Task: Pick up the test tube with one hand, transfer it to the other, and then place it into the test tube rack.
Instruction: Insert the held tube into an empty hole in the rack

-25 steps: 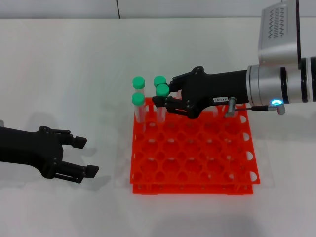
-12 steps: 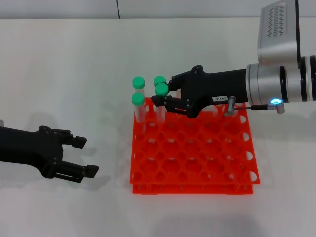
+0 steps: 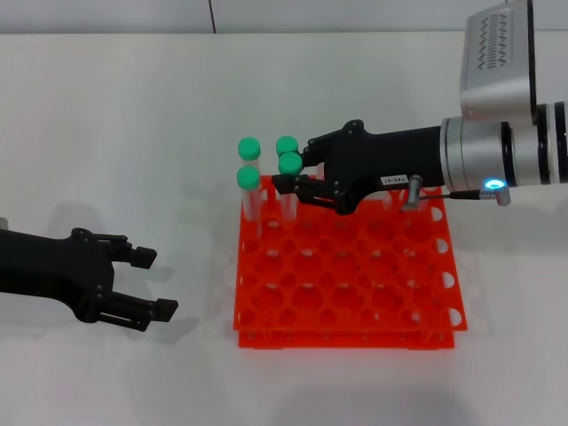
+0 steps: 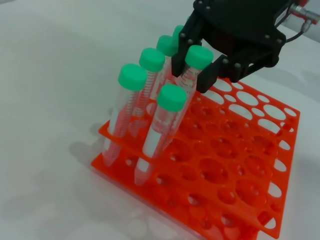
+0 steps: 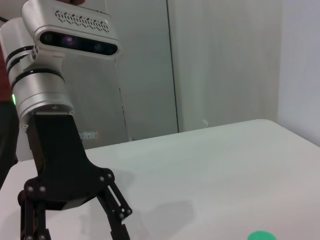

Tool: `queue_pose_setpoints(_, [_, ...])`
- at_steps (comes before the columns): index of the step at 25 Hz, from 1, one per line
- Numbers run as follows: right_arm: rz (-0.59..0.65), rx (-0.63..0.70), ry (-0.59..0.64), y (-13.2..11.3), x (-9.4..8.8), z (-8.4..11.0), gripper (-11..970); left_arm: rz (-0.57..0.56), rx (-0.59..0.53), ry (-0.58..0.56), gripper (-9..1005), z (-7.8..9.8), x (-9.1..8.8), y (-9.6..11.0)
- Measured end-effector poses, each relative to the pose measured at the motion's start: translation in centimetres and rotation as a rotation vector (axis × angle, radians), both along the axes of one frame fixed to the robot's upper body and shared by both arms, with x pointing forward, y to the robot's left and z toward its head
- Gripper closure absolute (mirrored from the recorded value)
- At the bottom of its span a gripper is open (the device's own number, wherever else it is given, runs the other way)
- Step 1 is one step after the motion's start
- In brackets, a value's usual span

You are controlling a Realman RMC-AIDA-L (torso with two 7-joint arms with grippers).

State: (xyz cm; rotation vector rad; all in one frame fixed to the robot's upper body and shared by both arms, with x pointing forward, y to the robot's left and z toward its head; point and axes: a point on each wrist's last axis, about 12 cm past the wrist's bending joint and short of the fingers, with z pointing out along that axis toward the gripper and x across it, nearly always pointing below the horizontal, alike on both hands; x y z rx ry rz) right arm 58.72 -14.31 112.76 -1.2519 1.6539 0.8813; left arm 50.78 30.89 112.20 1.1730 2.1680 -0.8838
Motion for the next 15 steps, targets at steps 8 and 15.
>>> queue_pose_setpoints(8, [-0.004, -0.003, 0.006, -0.08, -0.02, -0.20, 700, -0.001, 0.000, 0.000, 115, -0.02, -0.01, 0.00])
queue_pose_setpoints(15, [-0.005, -0.003, 0.007, -0.10, -0.01, -0.23, 700, -0.002, 0.000, -0.001, 115, -0.02, -0.01, -0.02])
